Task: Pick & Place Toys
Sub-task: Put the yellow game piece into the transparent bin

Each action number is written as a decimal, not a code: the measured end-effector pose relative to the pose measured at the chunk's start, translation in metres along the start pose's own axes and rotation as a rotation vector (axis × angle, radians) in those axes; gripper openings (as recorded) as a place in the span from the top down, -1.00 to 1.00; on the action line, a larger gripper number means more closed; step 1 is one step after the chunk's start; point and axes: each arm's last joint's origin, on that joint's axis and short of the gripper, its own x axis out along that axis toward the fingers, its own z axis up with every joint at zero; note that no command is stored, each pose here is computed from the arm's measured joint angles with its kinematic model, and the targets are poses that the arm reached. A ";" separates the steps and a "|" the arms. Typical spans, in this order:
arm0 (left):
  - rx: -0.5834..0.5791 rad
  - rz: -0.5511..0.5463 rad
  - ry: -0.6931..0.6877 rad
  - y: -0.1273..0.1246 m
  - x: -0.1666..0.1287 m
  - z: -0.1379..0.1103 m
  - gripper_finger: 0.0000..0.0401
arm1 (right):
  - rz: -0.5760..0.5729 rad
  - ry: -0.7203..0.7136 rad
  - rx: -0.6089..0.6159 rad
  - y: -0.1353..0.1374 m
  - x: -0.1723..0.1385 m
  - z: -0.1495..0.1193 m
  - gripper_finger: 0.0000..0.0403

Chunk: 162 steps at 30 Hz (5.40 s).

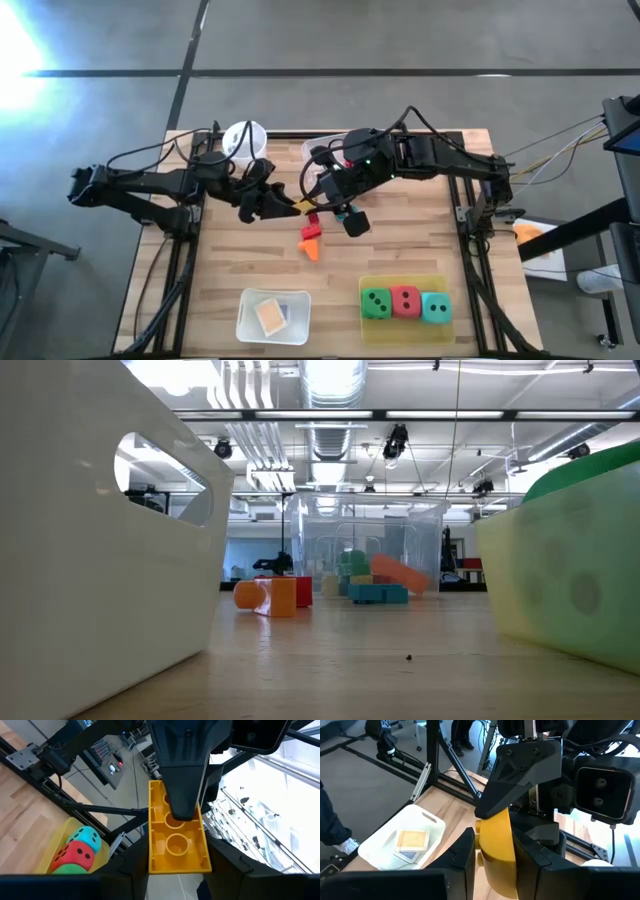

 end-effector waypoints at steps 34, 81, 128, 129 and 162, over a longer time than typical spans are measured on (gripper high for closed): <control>-0.029 0.040 -0.029 -0.005 -0.018 0.005 -0.48 | -0.006 0.040 0.119 0.004 -0.037 0.011 0.60; -0.090 0.732 -0.021 0.028 -0.069 -0.016 -0.48 | -0.534 0.727 1.289 -0.126 -0.028 -0.226 0.60; -0.088 0.747 -0.045 0.029 -0.070 -0.015 -0.48 | -0.411 0.871 1.153 -0.127 0.035 -0.252 0.60; -0.088 0.747 -0.044 0.029 -0.070 -0.015 -0.48 | -0.425 0.875 1.185 -0.127 0.038 -0.254 0.60; -0.081 0.747 -0.040 0.029 -0.070 -0.015 -0.48 | -0.527 0.818 1.337 -0.129 0.058 -0.280 0.60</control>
